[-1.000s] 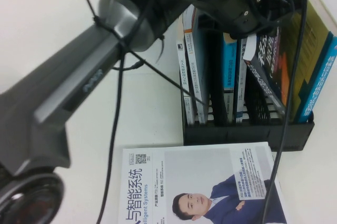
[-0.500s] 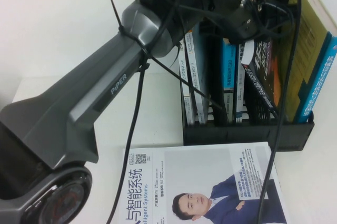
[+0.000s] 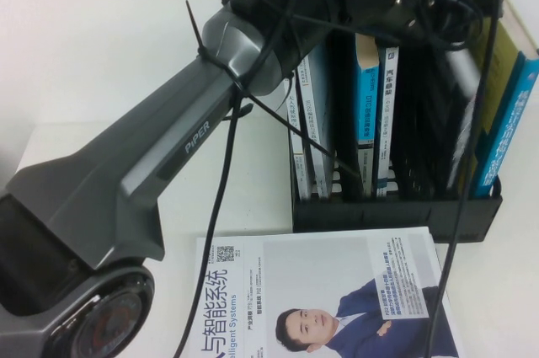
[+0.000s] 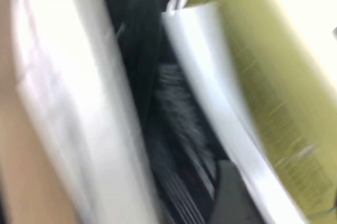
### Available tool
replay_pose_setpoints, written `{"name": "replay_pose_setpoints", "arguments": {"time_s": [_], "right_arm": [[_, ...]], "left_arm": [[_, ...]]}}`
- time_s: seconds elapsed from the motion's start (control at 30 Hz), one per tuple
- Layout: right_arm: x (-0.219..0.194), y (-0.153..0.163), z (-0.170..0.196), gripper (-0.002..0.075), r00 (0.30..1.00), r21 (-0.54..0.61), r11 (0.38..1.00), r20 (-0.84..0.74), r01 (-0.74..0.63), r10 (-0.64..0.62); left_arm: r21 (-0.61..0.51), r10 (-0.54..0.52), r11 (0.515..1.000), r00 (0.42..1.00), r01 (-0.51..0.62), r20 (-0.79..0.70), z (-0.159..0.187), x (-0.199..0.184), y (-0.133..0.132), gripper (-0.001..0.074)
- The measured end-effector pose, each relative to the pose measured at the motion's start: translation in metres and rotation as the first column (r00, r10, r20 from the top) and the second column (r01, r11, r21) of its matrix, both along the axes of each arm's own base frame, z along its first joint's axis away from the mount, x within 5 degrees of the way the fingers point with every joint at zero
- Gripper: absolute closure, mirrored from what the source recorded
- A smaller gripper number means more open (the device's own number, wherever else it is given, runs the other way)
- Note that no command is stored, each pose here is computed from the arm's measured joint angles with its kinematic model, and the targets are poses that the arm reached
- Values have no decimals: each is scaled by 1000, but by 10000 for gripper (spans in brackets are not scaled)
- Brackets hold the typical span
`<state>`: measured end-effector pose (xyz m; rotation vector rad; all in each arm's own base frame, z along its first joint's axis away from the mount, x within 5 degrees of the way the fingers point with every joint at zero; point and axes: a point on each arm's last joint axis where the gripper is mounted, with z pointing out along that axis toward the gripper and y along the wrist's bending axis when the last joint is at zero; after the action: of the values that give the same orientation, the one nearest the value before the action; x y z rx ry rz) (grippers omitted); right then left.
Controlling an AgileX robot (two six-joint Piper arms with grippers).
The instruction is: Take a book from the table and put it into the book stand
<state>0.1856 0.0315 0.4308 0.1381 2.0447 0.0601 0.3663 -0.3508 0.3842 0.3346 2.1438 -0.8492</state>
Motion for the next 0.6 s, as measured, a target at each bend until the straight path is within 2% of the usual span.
{"name": "replay_pose_setpoints", "arguments": {"time_s": [0.13,0.33,0.4,0.53,0.6], "right_arm": [[2,1,-13,721,999,-53,998,-39,-23,21],[6,3,-37,721,994,-135,987,-78,-84,74],[7,4,-45,721,992,-146,985,-95,-94,80],[8,4,-51,721,991,-152,983,-110,-98,82],[7,4,-49,721,992,-166,980,-93,-106,91]], "left_arm": [[-26,-30,999,997,32,75,6,1,-3,287],[-11,-49,999,991,51,124,11,1,-1,293],[21,-57,998,987,54,151,17,-2,3,363],[128,-42,992,969,11,243,44,-12,24,619],[182,-22,983,955,-34,297,63,-20,40,682]]}}
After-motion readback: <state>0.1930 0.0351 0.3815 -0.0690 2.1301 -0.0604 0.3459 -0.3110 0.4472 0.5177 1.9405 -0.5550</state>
